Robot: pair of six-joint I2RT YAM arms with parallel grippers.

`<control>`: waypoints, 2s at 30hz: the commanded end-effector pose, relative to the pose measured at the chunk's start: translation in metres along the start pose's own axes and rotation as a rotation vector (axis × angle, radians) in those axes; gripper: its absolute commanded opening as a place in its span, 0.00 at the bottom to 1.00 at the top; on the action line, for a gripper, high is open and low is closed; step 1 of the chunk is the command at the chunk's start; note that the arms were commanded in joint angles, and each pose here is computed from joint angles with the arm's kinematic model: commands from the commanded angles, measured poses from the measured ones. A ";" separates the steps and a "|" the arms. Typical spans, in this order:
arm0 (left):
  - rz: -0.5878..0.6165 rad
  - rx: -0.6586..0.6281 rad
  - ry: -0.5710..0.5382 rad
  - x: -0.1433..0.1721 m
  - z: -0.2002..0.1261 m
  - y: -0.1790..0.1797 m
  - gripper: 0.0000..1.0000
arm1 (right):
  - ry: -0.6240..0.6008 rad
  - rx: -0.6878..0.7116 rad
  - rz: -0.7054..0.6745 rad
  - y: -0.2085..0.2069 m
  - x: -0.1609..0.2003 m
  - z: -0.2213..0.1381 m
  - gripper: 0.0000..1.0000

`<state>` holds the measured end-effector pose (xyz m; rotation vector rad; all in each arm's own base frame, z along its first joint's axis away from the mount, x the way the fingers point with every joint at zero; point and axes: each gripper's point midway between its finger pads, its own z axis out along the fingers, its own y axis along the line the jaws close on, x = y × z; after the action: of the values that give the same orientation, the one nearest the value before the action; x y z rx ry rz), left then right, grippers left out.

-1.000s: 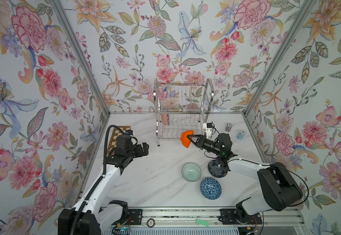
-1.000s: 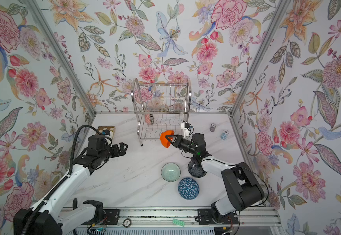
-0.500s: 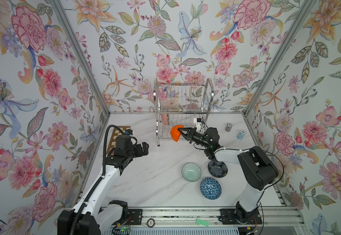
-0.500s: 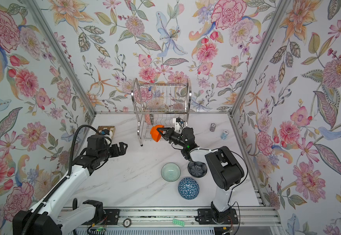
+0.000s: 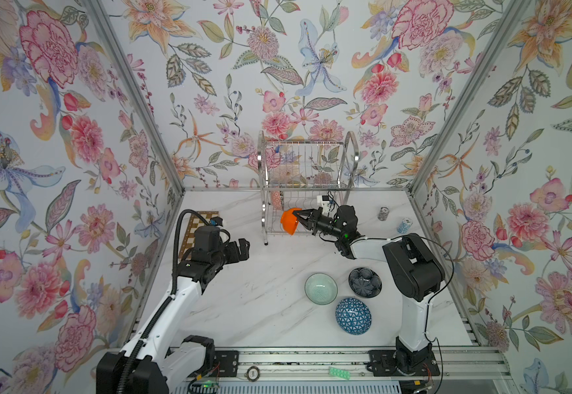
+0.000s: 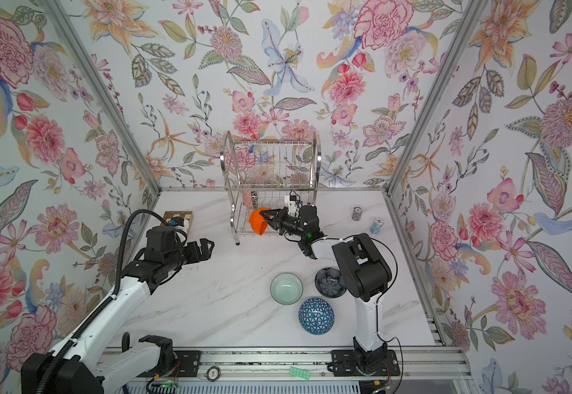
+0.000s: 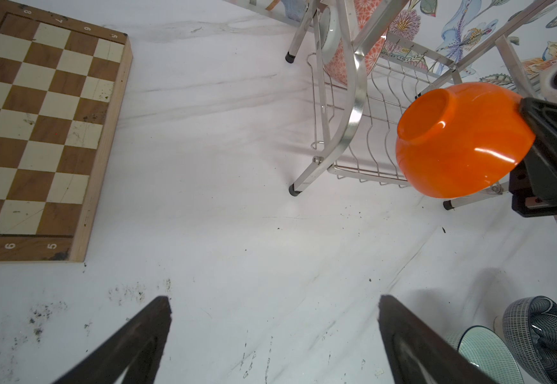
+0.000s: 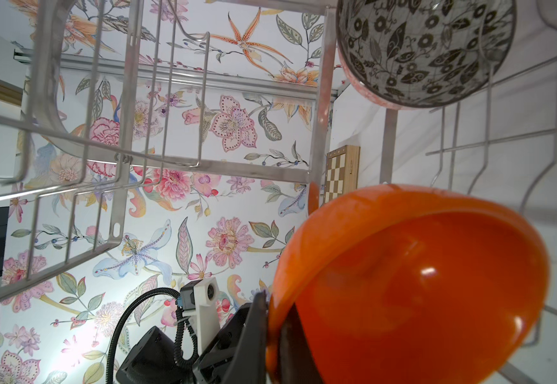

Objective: Load bowls into a dish rack
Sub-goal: Place the bowl at the center of the table.

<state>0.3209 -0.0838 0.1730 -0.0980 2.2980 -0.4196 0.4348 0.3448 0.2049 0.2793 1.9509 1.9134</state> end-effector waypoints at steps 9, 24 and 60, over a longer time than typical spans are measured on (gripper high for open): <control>0.018 0.012 -0.005 0.001 -0.001 -0.003 0.99 | 0.049 0.016 -0.034 0.004 -0.004 0.007 0.00; 0.032 0.018 -0.024 -0.001 -0.005 -0.005 0.99 | 0.144 0.108 -0.116 -0.007 0.065 0.003 0.00; -0.090 -0.266 -0.098 -0.020 -0.026 0.062 0.99 | 1.001 1.193 -1.295 -0.131 0.201 -0.060 0.00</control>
<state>0.3208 -0.0213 0.1777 -0.3080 2.2550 -0.1611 0.2503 0.3906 0.0614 -1.3275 2.4623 0.0673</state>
